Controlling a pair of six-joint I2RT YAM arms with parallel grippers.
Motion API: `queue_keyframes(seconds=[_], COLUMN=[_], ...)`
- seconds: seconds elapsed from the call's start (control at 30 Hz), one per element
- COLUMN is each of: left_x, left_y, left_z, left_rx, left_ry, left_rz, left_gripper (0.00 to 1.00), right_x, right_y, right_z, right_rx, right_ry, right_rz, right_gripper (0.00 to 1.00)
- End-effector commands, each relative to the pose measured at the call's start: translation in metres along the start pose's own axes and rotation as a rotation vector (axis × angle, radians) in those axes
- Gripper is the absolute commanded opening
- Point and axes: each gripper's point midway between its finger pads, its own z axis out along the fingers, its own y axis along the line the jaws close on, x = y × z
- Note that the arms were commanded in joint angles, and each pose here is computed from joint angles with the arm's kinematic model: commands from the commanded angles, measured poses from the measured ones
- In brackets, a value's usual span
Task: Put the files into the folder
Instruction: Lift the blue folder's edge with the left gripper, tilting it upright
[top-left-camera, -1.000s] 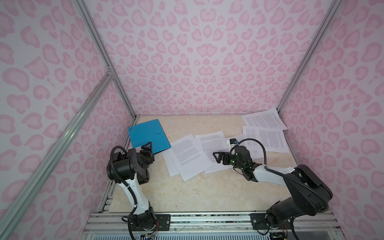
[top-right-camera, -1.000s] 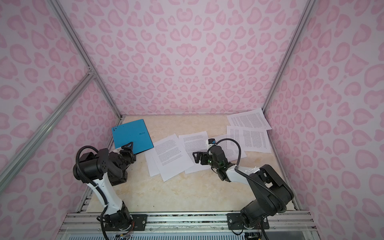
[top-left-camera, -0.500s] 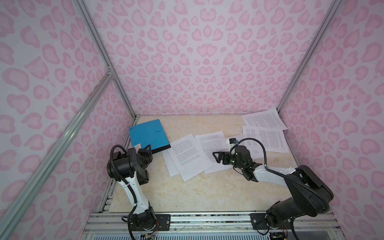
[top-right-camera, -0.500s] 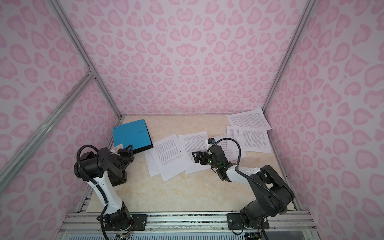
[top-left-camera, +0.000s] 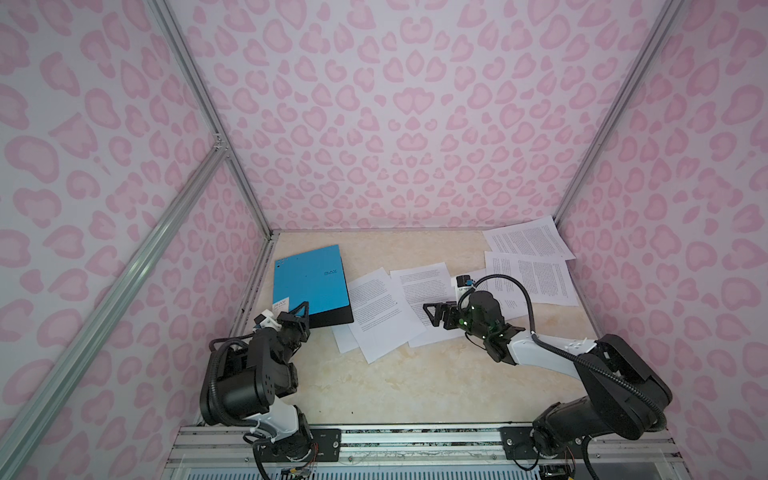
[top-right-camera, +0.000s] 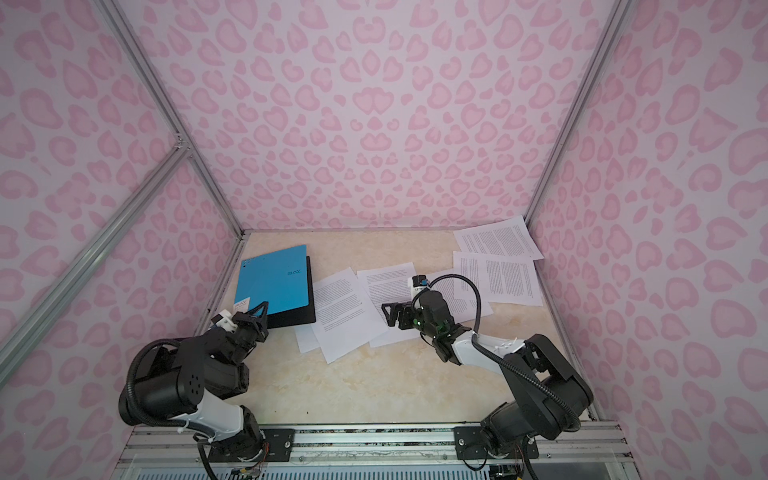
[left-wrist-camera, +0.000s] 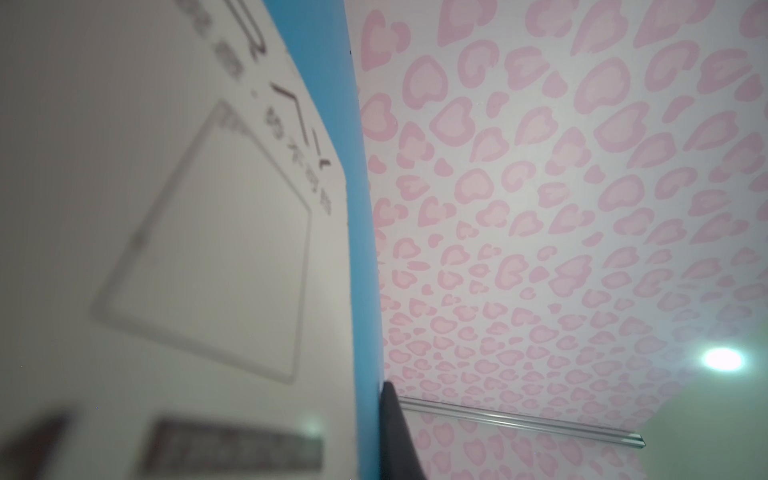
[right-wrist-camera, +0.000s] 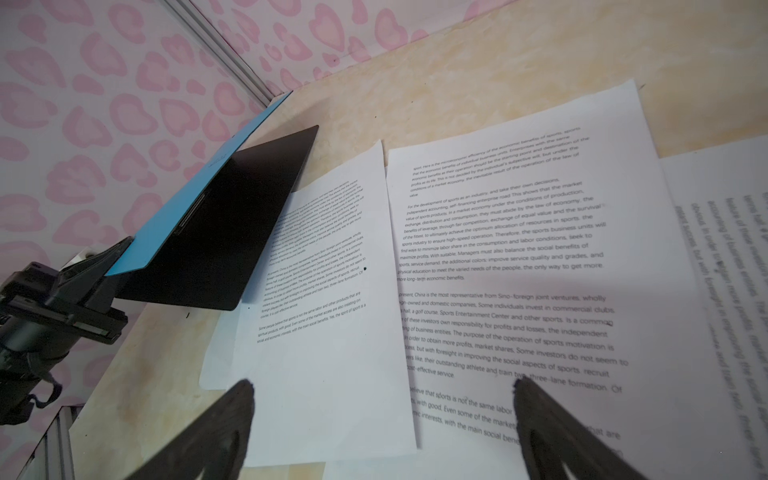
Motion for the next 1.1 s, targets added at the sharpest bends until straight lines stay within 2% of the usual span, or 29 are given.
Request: queue_keyframes(seconds=[0.0,0.1,0.23,0.33,0.43,0.6,0.93,1.07], left_x=[0.012,0.022,0.028,0.029,0.04,0.048,0.064,0.073], left_y=[0.01,0.027,0.019,0.023,0.053,0.088,0.108,0.105], left_z=[-0.016,-0.036,-0.065,-0.081,-0.082,-0.088,-0.093,-0.088], left_rx=[-0.061,-0.169,-0.208,-0.225,-0.281,-0.36,-0.421,-0.414], left_ry=[0.029,0.026,-0.031,-0.081,-0.023,0.013,0.052,0.05], left_rz=[0.043,0.092,0.153,0.144,0.079,0.086,0.148,0.174], left_gripper=[0.04,0.04,0.04,0.04,0.03,0.03,0.03,0.03], right_x=[-0.001,-0.002,0.0,0.004,0.006,0.013,0.018,0.021], right_y=[-0.001,0.002,-0.001,-0.002,-0.001,0.004,0.004,0.009], right_z=[-0.001,0.0,0.002,0.007,0.01,0.015,0.015,0.017], right_rx=[0.013,0.007,0.026,0.031,0.022,0.013,0.034,-0.005], right_ry=[-0.002,0.003,0.012,0.035,0.046,0.074,0.133,0.17], right_rz=[-0.013,-0.015,-0.028,-0.022,-0.013,-0.009,0.028,0.054], right_gripper=[0.97,0.97,0.97,0.97,0.97,0.97,0.98,0.98])
